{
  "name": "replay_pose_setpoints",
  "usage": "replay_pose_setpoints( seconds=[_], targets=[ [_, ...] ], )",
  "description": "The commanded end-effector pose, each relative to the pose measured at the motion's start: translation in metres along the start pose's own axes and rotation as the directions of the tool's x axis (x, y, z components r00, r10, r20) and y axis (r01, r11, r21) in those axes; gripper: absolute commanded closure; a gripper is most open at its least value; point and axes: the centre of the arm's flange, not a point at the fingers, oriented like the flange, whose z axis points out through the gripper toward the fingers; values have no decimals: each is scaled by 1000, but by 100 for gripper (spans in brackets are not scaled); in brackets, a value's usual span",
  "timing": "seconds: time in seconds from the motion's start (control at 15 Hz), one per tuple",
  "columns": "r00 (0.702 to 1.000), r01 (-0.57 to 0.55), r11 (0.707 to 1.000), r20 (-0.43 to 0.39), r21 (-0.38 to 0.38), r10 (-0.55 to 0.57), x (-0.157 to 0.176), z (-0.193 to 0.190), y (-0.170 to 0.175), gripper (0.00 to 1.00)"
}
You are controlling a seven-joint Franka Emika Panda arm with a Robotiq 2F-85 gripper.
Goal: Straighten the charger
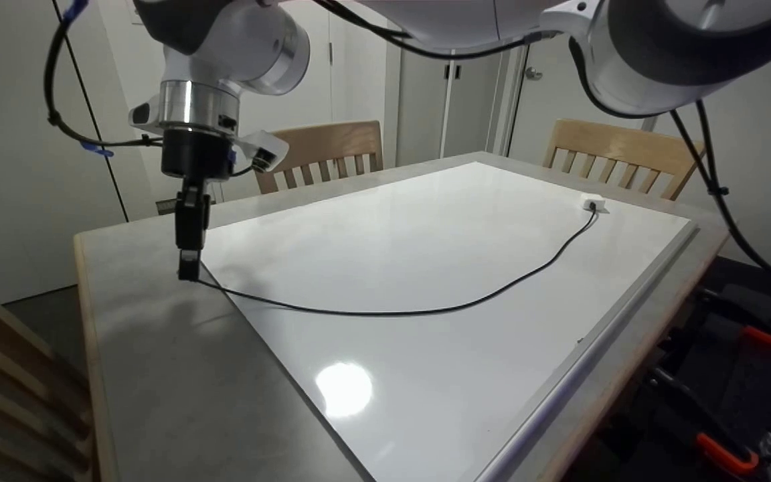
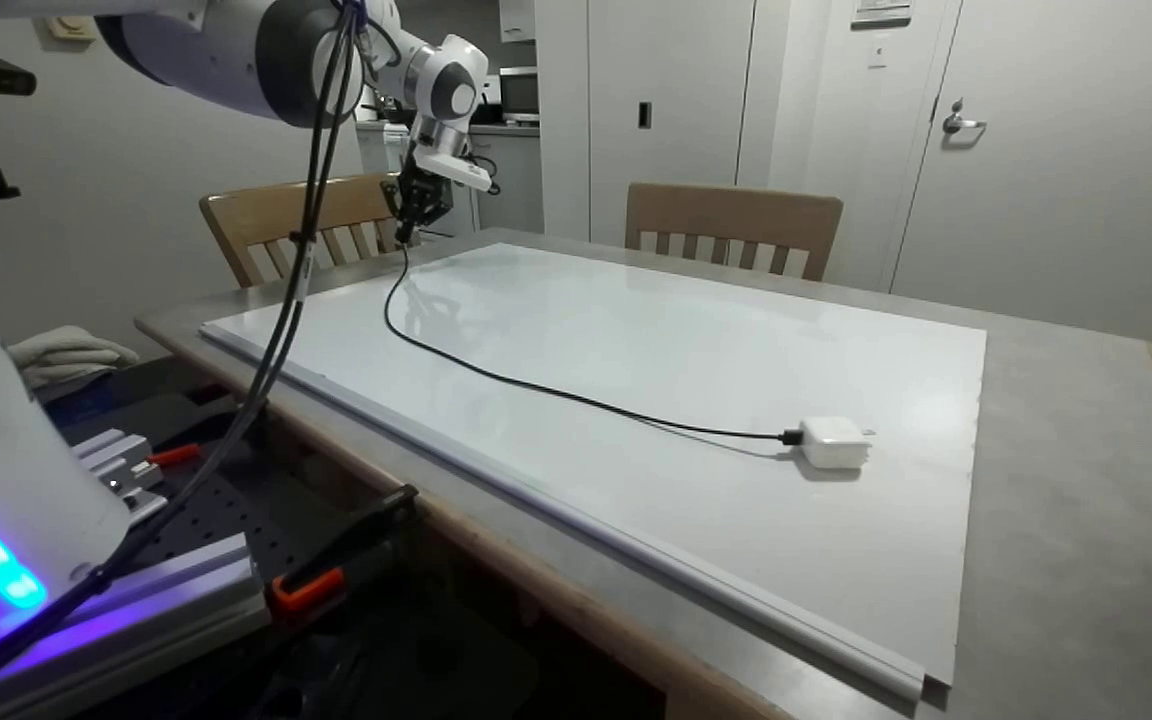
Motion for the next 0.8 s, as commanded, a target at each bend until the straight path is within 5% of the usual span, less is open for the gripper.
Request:
replay_pose_setpoints(
  seconds=[0.0, 0.73],
  targets=[
    [1000, 6, 1000, 8, 25, -6, 50, -6, 50, 98],
    [930, 349, 937, -129, 10, -344, 73, -8, 43, 98]
  ],
)
